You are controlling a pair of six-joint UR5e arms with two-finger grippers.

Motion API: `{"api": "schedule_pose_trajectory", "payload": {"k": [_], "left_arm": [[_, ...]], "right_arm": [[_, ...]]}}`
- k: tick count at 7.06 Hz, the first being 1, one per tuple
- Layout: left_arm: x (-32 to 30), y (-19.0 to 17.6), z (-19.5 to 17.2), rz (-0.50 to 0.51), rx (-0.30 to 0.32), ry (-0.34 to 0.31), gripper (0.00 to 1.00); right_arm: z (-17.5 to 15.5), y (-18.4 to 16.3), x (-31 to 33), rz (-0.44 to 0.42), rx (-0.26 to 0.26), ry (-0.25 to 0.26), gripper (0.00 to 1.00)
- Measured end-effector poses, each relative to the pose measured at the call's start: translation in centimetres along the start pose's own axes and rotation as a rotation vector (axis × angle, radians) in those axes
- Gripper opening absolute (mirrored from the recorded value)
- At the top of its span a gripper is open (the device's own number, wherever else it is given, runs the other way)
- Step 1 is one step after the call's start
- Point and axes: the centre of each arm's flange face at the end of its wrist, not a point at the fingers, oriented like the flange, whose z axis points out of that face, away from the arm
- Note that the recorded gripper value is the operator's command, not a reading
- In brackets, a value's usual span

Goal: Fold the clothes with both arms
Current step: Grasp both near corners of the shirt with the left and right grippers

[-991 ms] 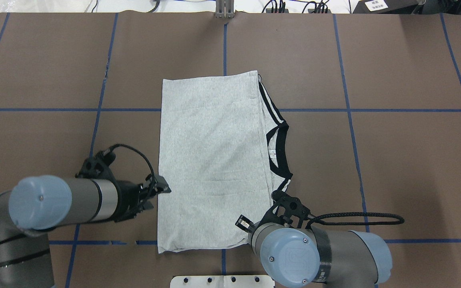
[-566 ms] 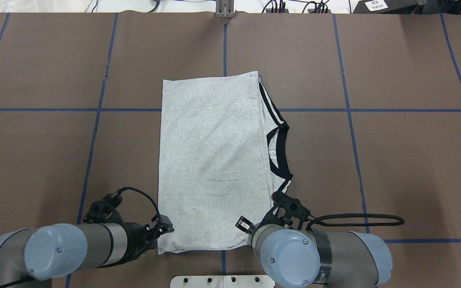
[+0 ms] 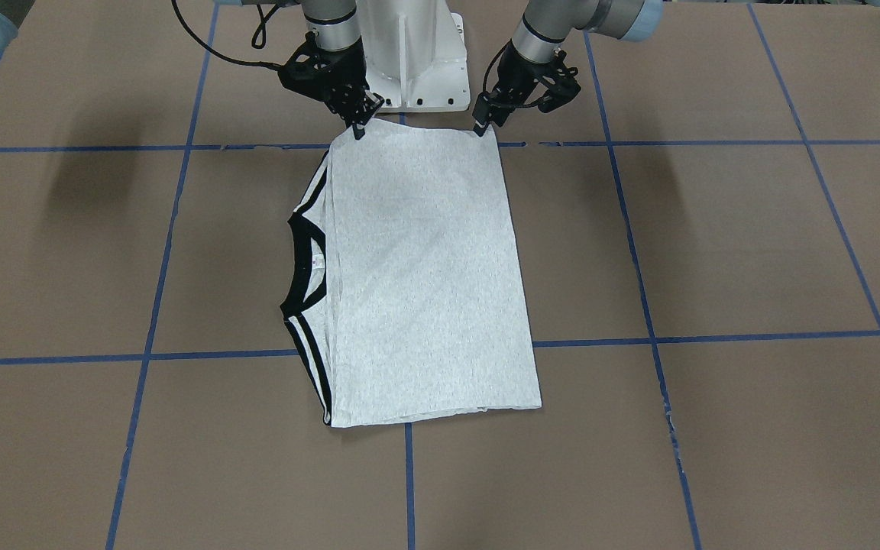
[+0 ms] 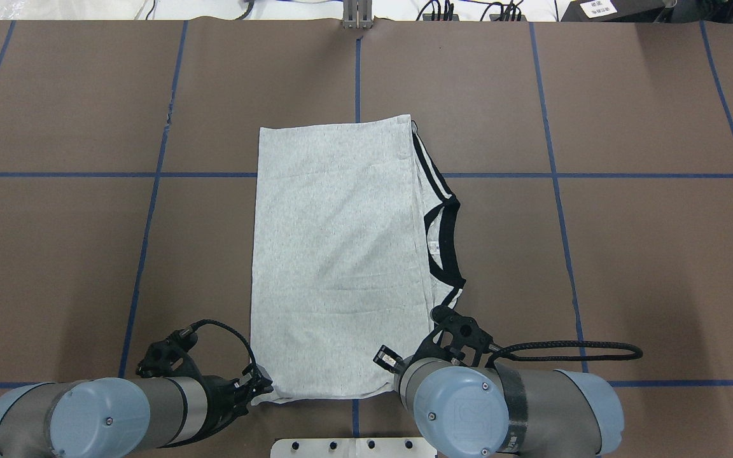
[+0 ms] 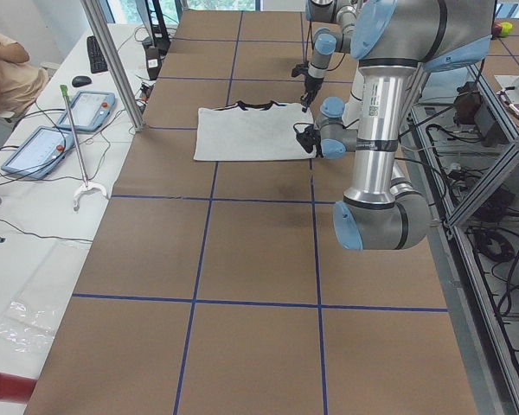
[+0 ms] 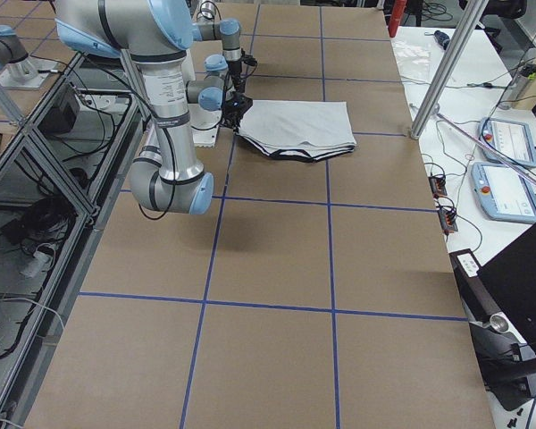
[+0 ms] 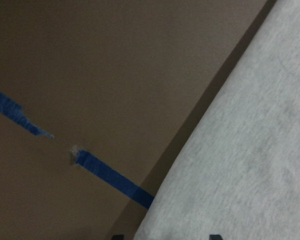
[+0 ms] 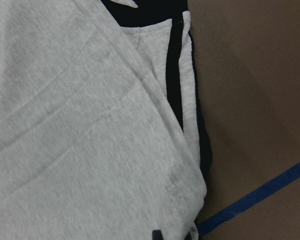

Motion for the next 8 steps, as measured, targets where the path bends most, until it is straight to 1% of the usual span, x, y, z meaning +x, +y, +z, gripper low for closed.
{"api": "schedule_pose_trajectory", "payload": {"k": [1,4,6,7,8], "left_arm": [[-0.1,0.1,0.1,-0.002,0.003,-0.005,0.00],[0.0,0.1,0.0,-0.018,0.010,-0.006,0.00],[0.5,0.2,-0.7,-0.018,0.009,0.011,0.00],[0.9,0.4,-2.0,-0.015,-0.005,0.031,0.00],[1.5,0.9,-4.3,-0.012,-0.032,0.061,0.00]], "right_arm": [[-0.1,0.0,0.0,0.000,-0.001,-0.002,0.00],[-0.4,-0.1,0.0,0.002,-0.004,-0.006,0.00],[-0.7,-0.3,-0.1,0.004,-0.005,-0.010,0.00],[-0.8,-0.3,0.2,0.004,-0.006,-0.011,0.00],[-1.3,-0.1,0.8,0.007,-0.014,-0.011,0.00]]}}
